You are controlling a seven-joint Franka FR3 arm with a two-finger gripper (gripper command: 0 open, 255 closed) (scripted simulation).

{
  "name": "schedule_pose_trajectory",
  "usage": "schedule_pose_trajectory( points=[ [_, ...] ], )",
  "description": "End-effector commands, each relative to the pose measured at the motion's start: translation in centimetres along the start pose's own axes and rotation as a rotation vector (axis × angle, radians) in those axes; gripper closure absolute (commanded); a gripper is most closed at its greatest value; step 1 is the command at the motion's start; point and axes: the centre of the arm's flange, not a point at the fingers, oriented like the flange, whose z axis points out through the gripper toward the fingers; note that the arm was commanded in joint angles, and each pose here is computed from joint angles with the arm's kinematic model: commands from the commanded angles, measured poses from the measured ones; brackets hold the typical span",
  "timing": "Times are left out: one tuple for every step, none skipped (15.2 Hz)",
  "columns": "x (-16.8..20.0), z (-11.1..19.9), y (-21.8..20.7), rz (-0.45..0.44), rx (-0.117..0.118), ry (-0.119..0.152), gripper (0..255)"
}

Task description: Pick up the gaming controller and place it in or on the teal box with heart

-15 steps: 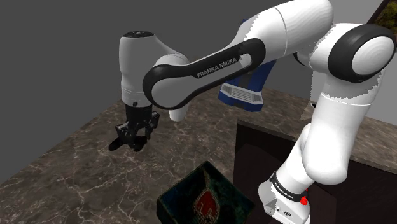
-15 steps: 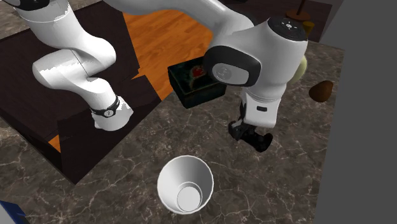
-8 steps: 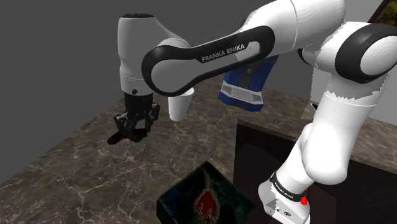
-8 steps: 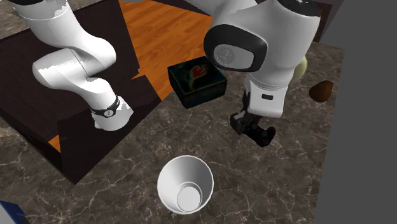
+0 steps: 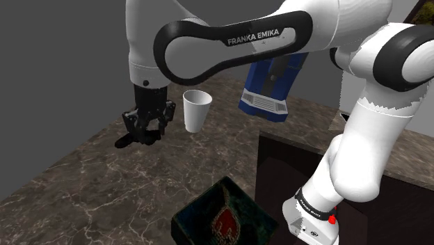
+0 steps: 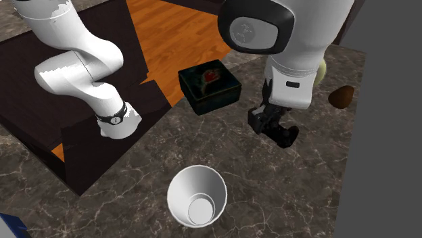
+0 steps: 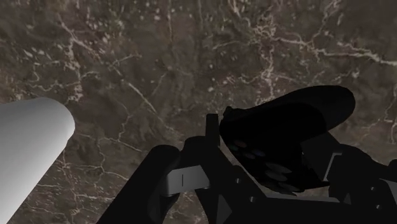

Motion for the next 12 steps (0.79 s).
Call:
schedule_pose_trajectory(
  points=[
    [0.0,-1.1,0.1,0.000,0.000,0.000,255],
    [0.0,-1.6,0.1,0.000,0.000,0.000,255],
    [0.0,-2.1,0.1,0.000,0.000,0.000,255],
    [0.0,-2.7,0.1,0.000,0.000,0.000,255],
    [-0.1,-3.2,0.1,0.000,0.000,0.000,255],
    [-0.1,-3.7,0.1,0.000,0.000,0.000,255],
    [-0.1,-4.2,0.1,0.000,0.000,0.000,255],
    [-0.1,-4.8,0.0,0.000,0.000,0.000,255],
    [-0.1,-5.3,0.0,0.000,0.000,0.000,255],
    [-0.1,-5.8,0.0,0.000,0.000,0.000,255],
    [-0.1,-6.3,0.0,0.000,0.000,0.000,255],
    [-0.1,-6.4,0.0,0.000,0.000,0.000,255]
  ],
)
